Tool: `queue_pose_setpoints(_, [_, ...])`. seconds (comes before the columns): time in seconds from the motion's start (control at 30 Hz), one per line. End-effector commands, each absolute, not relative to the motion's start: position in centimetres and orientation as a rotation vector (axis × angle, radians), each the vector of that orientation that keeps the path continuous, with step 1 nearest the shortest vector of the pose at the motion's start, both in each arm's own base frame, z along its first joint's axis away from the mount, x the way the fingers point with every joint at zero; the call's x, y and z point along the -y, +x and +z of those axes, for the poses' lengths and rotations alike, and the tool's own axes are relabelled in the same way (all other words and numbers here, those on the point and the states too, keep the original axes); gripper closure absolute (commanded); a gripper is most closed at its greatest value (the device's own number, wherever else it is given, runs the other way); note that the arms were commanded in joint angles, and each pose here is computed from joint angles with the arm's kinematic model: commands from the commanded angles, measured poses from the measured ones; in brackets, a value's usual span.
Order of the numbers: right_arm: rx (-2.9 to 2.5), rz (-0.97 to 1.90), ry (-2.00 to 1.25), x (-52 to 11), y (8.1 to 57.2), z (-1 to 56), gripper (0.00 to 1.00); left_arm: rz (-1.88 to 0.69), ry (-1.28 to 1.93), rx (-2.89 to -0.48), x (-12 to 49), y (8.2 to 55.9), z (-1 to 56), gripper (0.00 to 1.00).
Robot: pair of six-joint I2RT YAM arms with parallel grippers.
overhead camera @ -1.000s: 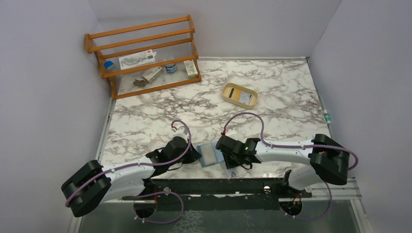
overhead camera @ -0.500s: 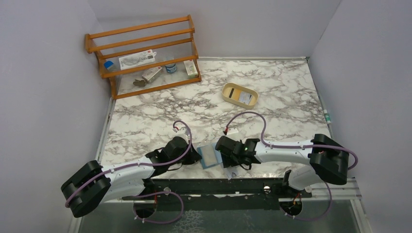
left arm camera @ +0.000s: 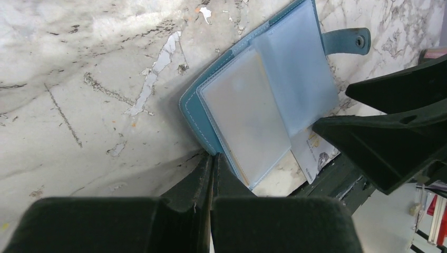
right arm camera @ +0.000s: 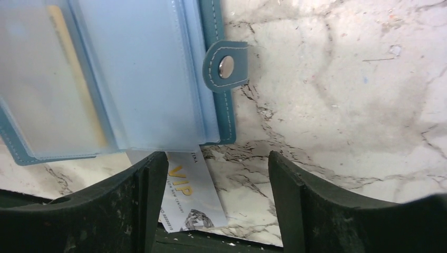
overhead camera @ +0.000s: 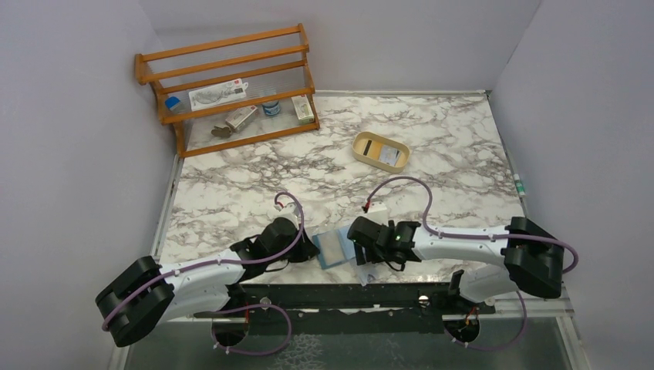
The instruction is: Take the credit cards out of the card holder
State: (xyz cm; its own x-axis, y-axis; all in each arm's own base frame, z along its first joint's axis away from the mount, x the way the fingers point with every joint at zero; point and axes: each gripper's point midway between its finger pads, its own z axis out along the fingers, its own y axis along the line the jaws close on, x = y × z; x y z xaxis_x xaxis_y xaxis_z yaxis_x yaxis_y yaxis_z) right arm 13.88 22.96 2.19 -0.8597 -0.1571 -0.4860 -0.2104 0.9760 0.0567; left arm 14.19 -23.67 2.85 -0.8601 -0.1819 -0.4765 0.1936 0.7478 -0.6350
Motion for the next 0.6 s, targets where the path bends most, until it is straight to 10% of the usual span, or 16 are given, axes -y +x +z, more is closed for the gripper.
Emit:
queue_pose_setpoints(0.0, [-2.541, 0.149, -0.307, -22.1, 14.7, 4.1, 0.24, -0.942, 0.015, -2.471, 22.9, 13.2, 1.8, 1.00])
queue_pose_setpoints(0.33, [-2.598, 0.056, -0.443, -22.4, 10.3, 4.4, 0.19, -0.893, 0.019, -2.472, 22.7, 13.7, 1.9, 1.00])
queue_pose_setpoints(0.57, [-2.661, 0.056, -0.369, -21.1, 7.1, 4.7, 0.37, -0.876, 0.022, -2.480, 22.6, 13.9, 1.7, 1.00])
